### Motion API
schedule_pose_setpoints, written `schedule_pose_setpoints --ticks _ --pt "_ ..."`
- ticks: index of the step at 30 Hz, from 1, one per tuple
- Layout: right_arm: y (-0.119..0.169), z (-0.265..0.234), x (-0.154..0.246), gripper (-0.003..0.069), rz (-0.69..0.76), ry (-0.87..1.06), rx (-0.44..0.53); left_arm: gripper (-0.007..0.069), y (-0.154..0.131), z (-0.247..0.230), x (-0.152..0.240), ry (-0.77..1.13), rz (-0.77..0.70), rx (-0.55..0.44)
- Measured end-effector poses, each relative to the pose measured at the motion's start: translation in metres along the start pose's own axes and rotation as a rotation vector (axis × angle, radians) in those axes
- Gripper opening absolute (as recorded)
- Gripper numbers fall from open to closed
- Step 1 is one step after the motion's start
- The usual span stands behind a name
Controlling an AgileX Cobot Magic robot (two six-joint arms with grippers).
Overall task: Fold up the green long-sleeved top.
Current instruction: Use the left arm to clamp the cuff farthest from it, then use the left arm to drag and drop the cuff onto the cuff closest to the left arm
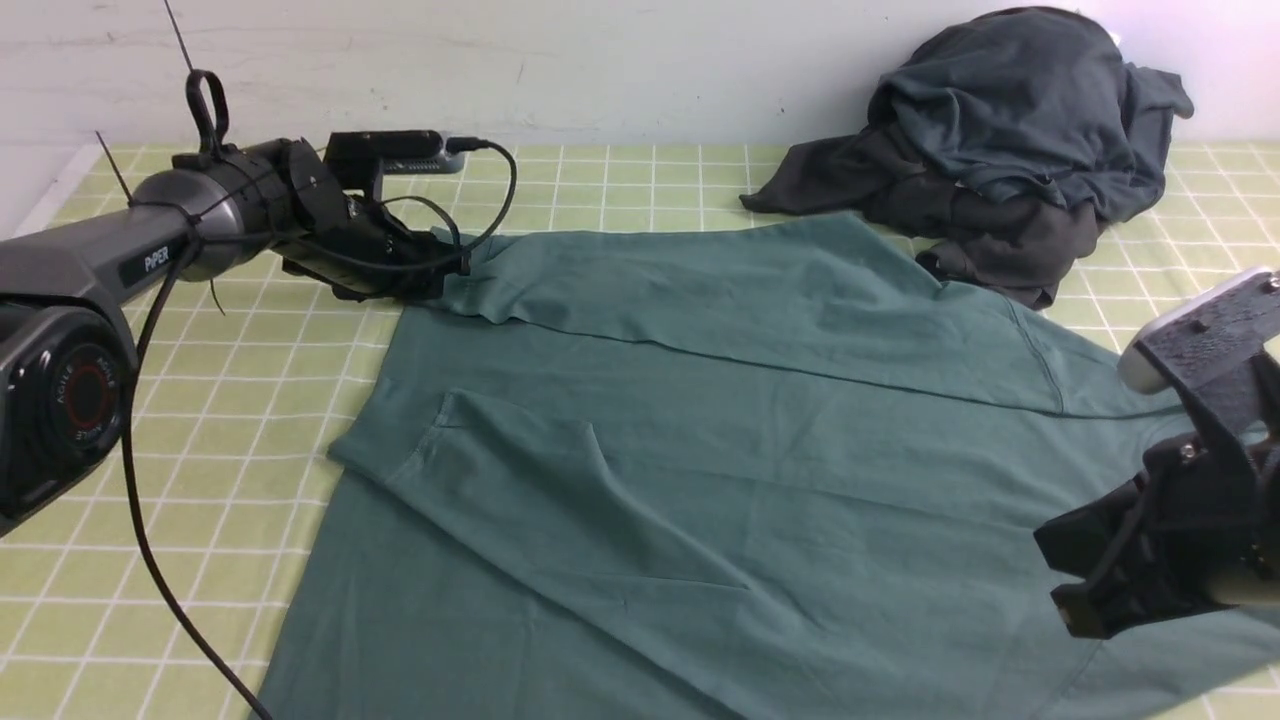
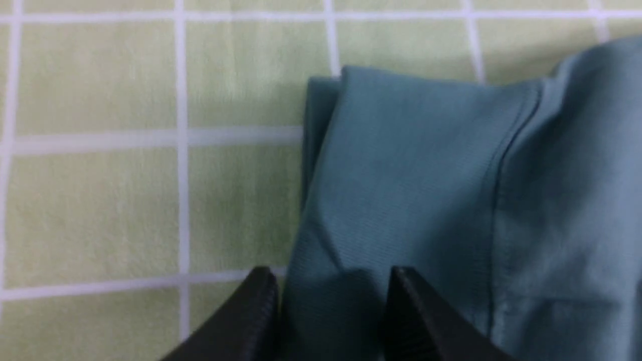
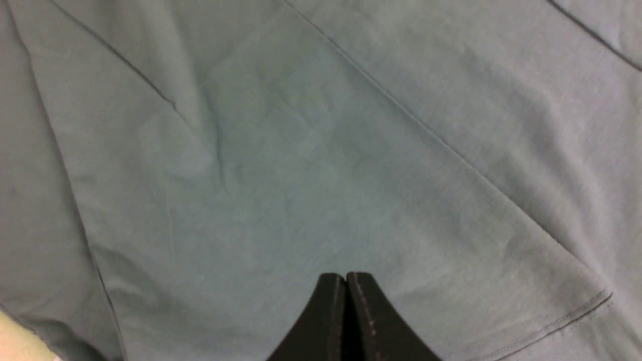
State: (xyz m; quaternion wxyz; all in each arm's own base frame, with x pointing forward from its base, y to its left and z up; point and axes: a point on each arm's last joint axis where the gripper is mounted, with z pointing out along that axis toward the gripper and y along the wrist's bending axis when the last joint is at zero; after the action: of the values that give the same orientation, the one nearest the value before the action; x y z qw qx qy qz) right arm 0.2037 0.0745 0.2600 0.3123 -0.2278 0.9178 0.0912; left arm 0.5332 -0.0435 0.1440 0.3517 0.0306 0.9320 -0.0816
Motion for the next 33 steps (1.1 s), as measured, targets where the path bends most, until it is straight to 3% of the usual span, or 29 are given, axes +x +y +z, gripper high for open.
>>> schedule_pose_setpoints --ticks 4,6,12,16,22,28,33 --pt "-0.001 0.0 0.0 -0.0014 -0.012 0.001 0.008 0.0046 -0.001 -0.002 -0.002 0.006 0.021 0.006" --pt "-0.001 0.0 0.0 -0.0014 -0.014 0.002 0.01 0.0026 -0.002 -0.005 -0.003 0.01 0.038 0.009" --pt "-0.001 0.0 0.0 -0.0014 -0.016 0.003 0.01 0.002 -0.016 -0.053 -0.03 -0.013 0.071 0.037" --pt "-0.001 0.0 0.001 -0.0014 -0.017 0.008 0.009 0.002 -0.03 -0.094 -0.037 0.09 0.097 0.087" --pt "-0.001 0.0 0.001 -0.0014 -0.018 0.013 0.008 0.002 -0.034 -0.14 -0.02 0.413 0.128 0.069" --pt "-0.001 0.0 0.001 -0.0014 -0.016 0.015 0.006 0.002 -0.029 -0.159 -0.004 0.475 0.115 0.009" --pt "0.0 0.0 0.001 -0.0014 -0.016 0.018 0.005 0.0021 -0.027 -0.169 0.042 0.608 0.095 0.008"
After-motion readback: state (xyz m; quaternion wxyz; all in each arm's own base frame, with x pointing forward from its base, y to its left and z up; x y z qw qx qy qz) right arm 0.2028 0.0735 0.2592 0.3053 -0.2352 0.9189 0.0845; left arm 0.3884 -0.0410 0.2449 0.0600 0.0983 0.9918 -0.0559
